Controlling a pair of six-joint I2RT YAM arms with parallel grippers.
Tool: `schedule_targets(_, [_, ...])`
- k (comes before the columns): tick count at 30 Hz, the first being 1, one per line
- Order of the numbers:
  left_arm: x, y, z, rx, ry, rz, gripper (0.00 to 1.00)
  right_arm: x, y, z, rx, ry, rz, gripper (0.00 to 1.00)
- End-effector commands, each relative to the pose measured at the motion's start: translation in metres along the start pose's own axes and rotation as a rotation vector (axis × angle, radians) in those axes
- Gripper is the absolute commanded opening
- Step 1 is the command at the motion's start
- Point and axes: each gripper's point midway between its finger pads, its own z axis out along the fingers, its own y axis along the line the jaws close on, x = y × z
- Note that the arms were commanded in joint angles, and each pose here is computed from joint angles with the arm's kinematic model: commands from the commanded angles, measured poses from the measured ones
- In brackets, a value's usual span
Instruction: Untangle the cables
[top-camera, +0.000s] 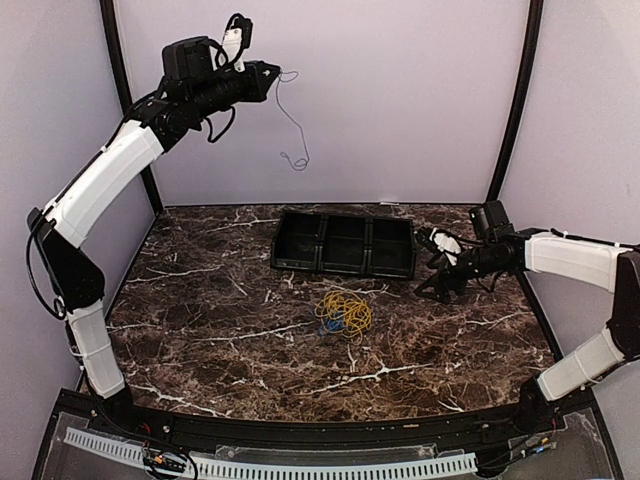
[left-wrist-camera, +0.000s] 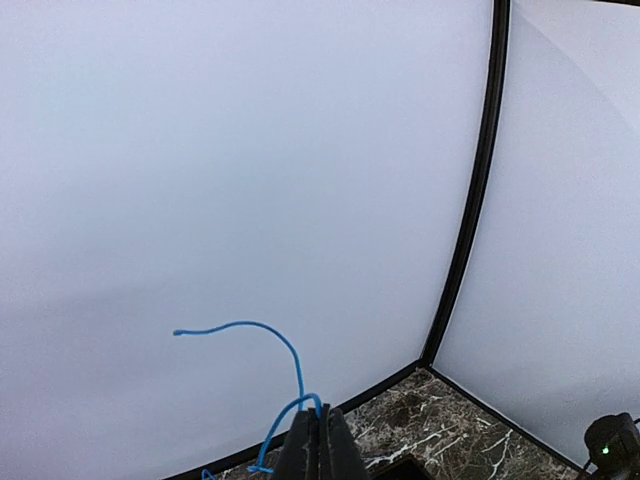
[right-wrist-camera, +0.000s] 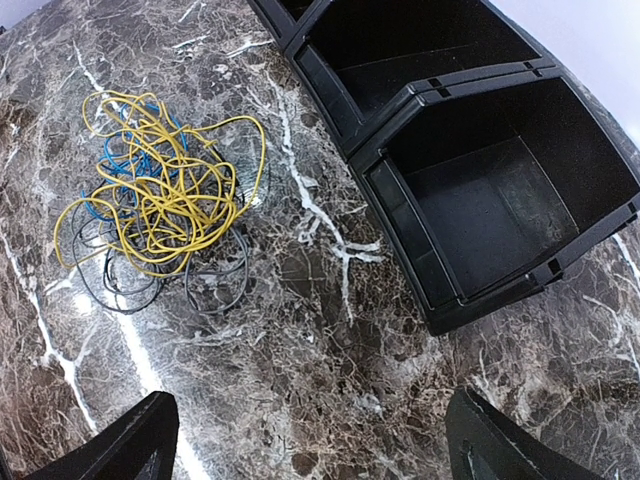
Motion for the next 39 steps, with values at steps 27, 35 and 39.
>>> schedule_targets(27, [0.087,-0.002,0.017,-0.035,0.149,0.059,0.0,0.001,-0.005,0.001,0.008,0.017,-0.017,0.94])
schedule_targets(35, [0.148,0.007,0.024,-0.062,0.254,0.029,0.0,0.002,-0.005,0.001,0.009,0.021,-0.022,0.94])
schedule_targets(39, [0.202,0.013,0.011,-0.076,0.326,-0.014,0.0,0.004,-0.004,0.004,-0.001,0.03,-0.017,0.94])
